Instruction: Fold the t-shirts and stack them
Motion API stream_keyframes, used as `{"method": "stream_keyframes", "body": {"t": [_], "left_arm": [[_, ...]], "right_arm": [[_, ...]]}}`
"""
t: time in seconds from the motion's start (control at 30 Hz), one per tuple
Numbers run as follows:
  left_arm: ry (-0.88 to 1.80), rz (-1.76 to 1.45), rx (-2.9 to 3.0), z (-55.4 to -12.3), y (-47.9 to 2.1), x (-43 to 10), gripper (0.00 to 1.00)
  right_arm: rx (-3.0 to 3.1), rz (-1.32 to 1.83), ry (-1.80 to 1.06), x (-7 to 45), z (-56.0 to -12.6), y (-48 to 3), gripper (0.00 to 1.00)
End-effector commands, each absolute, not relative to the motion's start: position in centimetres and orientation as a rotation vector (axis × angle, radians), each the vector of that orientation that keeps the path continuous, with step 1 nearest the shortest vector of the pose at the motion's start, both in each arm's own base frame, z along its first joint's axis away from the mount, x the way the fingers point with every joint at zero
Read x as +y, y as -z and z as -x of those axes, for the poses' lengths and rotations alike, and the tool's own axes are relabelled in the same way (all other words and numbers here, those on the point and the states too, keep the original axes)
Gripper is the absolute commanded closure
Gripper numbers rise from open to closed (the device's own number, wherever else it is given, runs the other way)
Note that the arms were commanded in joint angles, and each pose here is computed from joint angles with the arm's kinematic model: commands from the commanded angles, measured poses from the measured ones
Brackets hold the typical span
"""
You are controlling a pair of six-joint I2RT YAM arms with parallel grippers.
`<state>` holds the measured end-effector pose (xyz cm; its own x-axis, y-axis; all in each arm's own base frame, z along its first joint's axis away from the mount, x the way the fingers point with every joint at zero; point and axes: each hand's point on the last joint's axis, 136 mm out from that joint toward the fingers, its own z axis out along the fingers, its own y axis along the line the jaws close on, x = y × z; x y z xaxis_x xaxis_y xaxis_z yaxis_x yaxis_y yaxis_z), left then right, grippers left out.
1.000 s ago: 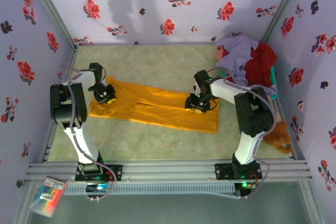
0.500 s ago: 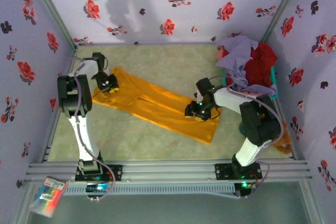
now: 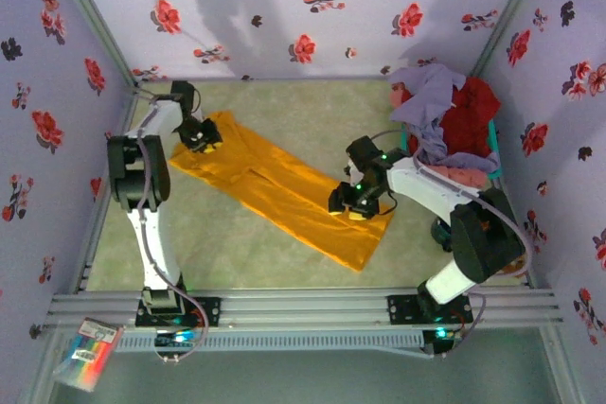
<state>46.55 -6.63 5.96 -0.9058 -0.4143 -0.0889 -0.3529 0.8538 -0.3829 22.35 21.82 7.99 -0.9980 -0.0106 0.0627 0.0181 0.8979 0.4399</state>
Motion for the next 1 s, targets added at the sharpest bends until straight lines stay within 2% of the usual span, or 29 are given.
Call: {"method": "stream_keyframes", "body": {"t": [0.0, 0.03, 0.07, 0.33, 0.43, 0.77, 0.97], "left_arm": [[0.654, 0.710, 2.703, -46.7, -9.2, -7.5, 0.87], [0.664, 0.752, 2.686, -46.4, -8.7, -7.4, 0.96], [0.675, 0.790, 2.671, -46.2, -8.2, -7.4, 1.00], [0.682, 0.953, 2.673, -45.1, -3.6, -7.7, 1.00], [0.691, 0.991, 2.668, -45.3, -2.4, -7.8, 1.00], [0.744, 1.026, 2.755, -47.1, 1.1, -9.0, 1.00], [0.809, 1.003, 2.738, -50.0, 1.4, -9.8, 1.00]], "right_arm": [[-2.995, 0.055, 0.639, 21.2, -22.3, -7.7, 0.44], [-2.995, 0.053, 0.638, 21.3, -22.4, -7.4, 0.46], [-2.998, 0.052, 0.640, 21.5, -22.7, -7.2, 0.50], [-2.973, 0.038, 0.620, 22.3, -24.5, -4.8, 0.86], [-2.956, 0.037, 0.600, 22.4, -24.7, -3.6, 0.94], [-2.885, 0.041, 0.541, 22.2, -23.7, -0.6, 0.98], [-2.842, 0.059, 0.542, 22.8, -22.2, -0.3, 0.99]]}}
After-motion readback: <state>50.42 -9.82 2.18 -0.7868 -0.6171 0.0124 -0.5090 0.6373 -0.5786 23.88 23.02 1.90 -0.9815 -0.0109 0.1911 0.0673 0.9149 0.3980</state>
